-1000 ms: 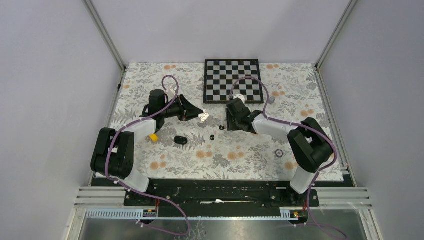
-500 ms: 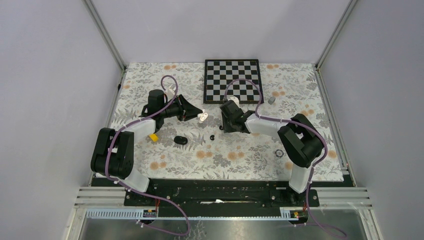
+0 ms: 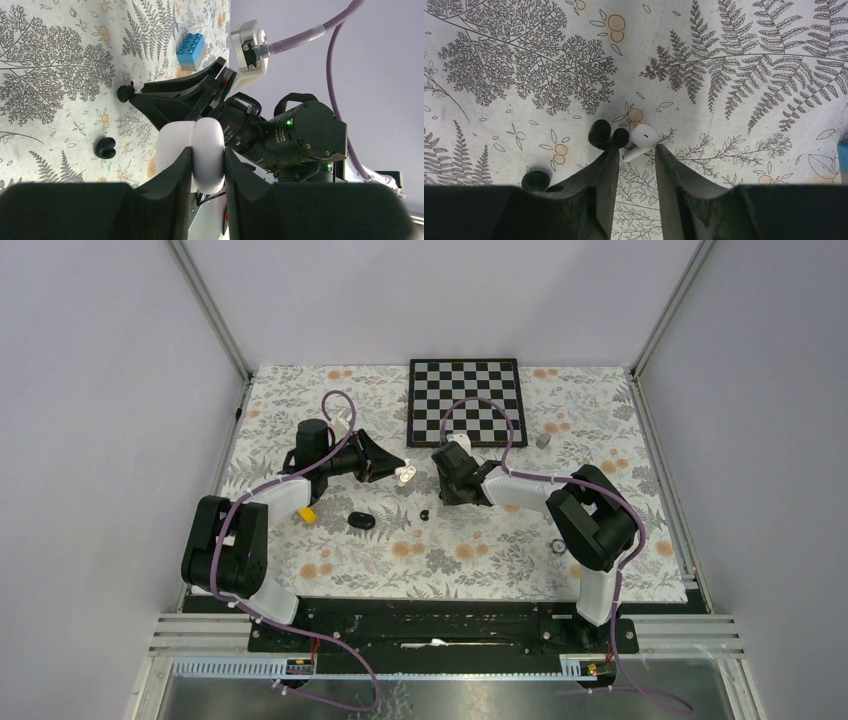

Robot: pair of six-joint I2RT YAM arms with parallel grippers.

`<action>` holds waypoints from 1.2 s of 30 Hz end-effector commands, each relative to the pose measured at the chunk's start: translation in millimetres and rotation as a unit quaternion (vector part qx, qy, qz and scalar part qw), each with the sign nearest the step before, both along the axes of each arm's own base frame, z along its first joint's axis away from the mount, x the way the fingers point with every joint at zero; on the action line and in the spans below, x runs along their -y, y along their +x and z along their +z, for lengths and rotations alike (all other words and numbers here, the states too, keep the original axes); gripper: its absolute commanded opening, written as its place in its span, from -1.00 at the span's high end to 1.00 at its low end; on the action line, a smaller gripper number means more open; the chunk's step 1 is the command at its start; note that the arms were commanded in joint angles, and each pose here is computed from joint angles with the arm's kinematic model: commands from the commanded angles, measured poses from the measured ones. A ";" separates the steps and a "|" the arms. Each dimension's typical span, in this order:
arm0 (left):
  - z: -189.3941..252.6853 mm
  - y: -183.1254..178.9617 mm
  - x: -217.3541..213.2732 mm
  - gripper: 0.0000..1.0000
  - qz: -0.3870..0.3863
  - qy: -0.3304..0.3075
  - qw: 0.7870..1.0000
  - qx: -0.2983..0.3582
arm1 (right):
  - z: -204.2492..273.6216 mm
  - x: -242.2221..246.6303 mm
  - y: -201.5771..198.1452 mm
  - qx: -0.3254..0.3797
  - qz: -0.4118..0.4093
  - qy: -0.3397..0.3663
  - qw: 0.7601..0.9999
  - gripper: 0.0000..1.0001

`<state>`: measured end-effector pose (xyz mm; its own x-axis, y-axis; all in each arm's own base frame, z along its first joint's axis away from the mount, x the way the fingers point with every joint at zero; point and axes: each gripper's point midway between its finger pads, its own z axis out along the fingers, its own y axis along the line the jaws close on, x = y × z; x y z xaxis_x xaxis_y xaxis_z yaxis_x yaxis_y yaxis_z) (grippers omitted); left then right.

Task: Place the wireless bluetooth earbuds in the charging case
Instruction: Pick up the earbud from the center of the board.

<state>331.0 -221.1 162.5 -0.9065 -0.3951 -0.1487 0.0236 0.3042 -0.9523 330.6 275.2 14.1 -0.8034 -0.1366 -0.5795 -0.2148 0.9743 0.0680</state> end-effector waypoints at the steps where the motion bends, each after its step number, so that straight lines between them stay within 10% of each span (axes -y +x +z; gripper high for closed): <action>1: 17.1 -0.9 -1.4 1.00 -0.005 -0.006 0.999 0.041 | 11.0 8.8 4.1 0.024 0.003 -0.038 0.999 0.23; 36: 18.4 -7.5 -4.6 1.00 -0.009 -0.003 0.999 0.044 | 17.0 -0.7 24.2 0.026 -0.014 -0.047 0.998 0.26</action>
<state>326.2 -218.8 165.5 -0.9058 -0.3912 -0.1629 0.0381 0.3077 -0.9507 342.6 278.4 22.6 -0.7867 -0.1757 -0.5918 -0.2236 0.9746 0.0079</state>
